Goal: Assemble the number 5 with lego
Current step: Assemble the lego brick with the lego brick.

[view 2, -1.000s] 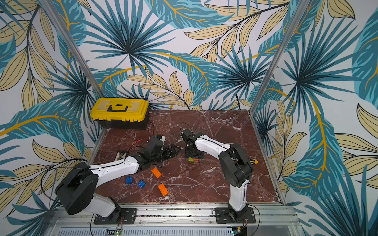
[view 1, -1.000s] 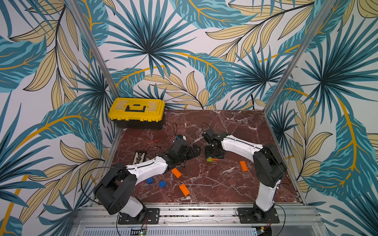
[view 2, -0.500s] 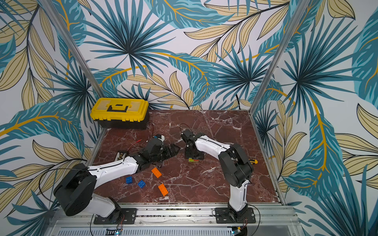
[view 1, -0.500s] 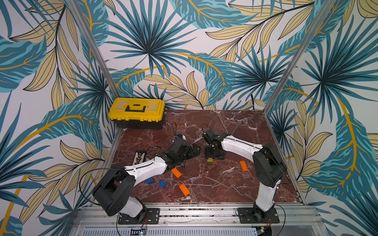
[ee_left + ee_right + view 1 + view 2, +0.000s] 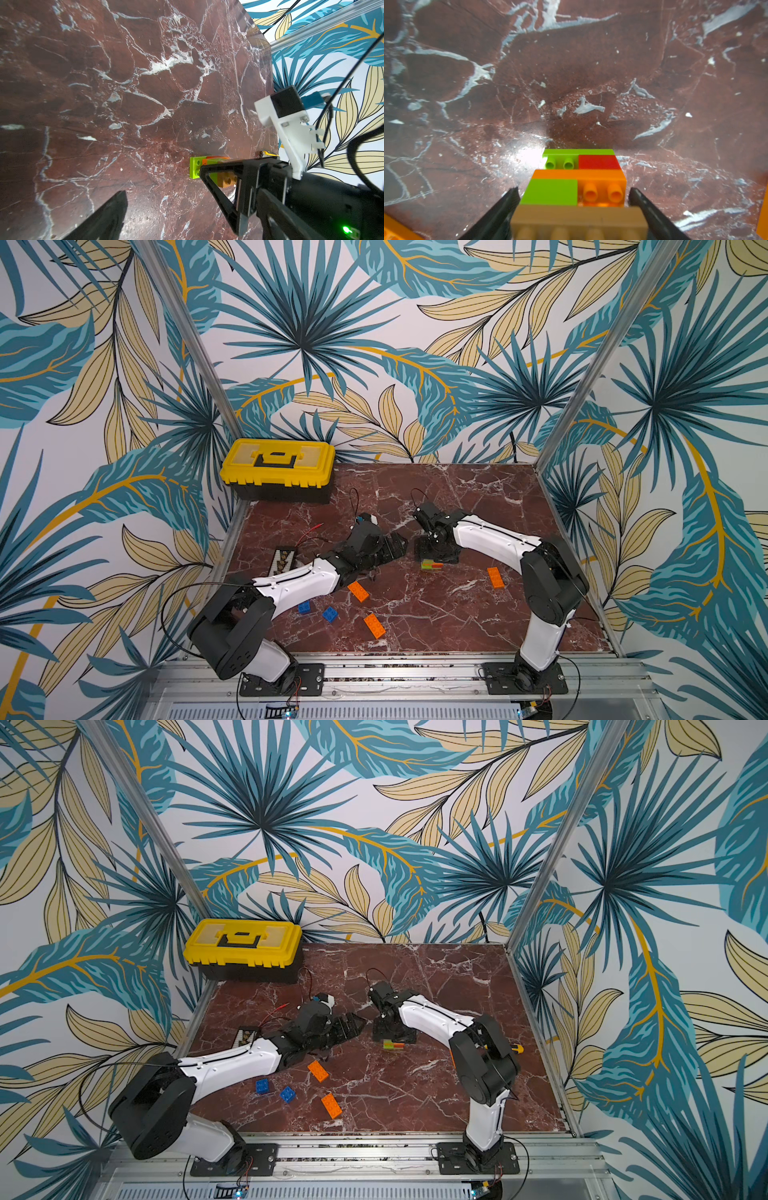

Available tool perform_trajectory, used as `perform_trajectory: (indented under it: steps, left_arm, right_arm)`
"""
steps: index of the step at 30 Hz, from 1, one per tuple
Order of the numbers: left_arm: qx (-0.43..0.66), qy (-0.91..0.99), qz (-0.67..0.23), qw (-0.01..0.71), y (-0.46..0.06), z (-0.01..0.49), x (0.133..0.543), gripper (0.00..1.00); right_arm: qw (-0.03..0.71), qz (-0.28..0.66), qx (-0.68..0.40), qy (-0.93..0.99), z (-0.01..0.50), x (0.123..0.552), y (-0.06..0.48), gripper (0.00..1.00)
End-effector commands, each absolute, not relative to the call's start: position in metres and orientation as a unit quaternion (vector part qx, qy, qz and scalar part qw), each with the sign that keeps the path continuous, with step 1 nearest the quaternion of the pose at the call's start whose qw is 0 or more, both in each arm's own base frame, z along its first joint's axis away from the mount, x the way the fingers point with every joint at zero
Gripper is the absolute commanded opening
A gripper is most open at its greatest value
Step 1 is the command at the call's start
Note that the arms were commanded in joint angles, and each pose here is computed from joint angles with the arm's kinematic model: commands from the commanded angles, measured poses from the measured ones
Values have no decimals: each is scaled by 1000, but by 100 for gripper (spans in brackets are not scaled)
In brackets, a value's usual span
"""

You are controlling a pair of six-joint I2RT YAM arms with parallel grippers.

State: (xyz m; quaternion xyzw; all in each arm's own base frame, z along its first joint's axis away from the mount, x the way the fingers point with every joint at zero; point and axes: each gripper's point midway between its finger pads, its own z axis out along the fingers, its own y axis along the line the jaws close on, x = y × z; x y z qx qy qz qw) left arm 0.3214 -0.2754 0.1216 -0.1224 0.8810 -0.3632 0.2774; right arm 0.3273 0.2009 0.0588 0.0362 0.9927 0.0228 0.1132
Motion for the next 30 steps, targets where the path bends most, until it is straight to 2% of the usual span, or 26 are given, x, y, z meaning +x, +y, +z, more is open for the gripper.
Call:
perform_trajectory:
  steps: [1,23,30]
  left_arm:
    - [-119,883,-359,279,-271,119,318,100]
    - [-114,892,-334,283,-257,123,308,100]
    - [-120,890,-333,287,-254,123,309,100]
  right_arm:
    - [111,33,33,993,66,319,199,86]
    - [202,154,49,966,117,318,215,92]
    - [241,162,52,956,146,314,205,93]
